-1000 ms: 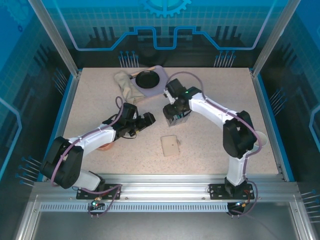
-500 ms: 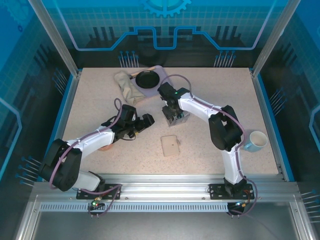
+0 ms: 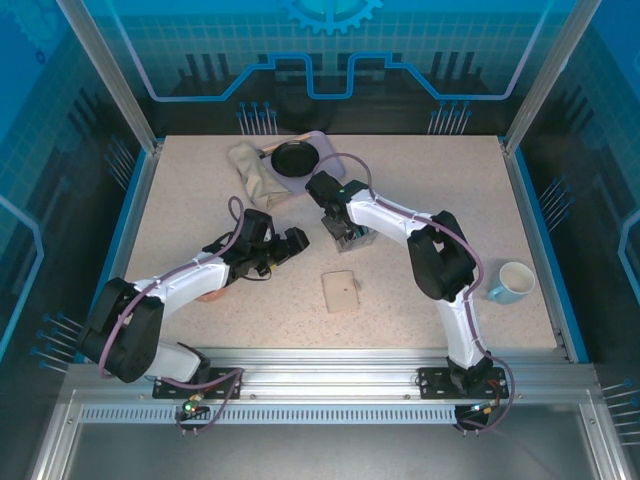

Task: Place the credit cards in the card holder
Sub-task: Pick up several credit cards from the storage box.

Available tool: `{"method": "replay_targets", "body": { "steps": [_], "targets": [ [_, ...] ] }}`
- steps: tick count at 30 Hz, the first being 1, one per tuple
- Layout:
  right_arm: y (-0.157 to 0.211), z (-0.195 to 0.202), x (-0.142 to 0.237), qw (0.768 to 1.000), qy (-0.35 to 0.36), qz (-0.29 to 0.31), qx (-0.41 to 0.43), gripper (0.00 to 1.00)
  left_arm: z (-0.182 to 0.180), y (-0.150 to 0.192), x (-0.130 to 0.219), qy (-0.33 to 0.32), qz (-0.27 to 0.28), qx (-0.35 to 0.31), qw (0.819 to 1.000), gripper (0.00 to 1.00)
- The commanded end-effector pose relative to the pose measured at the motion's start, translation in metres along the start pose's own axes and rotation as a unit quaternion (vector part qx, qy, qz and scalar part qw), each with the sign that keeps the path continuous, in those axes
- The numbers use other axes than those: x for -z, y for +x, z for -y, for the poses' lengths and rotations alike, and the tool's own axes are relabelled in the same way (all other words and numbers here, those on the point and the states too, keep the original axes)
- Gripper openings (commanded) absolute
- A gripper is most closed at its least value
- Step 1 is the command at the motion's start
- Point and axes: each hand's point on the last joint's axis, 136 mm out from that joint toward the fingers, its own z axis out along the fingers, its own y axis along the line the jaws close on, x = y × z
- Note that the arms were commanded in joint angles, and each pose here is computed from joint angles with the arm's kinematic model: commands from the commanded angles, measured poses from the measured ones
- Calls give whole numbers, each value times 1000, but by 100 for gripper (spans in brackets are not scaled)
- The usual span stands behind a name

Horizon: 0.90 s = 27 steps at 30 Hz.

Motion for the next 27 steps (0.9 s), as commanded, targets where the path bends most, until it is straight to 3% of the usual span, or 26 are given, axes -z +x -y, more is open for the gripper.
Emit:
{"method": "replay_targets", "body": {
  "steps": [1, 27],
  "targets": [
    [-3, 4, 7, 1000, 17, 3, 9, 51, 0, -3, 2, 4, 3, 1, 1000, 99],
    [-1, 11, 12, 1000, 25, 6, 10, 35, -1, -1, 0, 1, -3, 2, 1000, 99]
  ]
}}
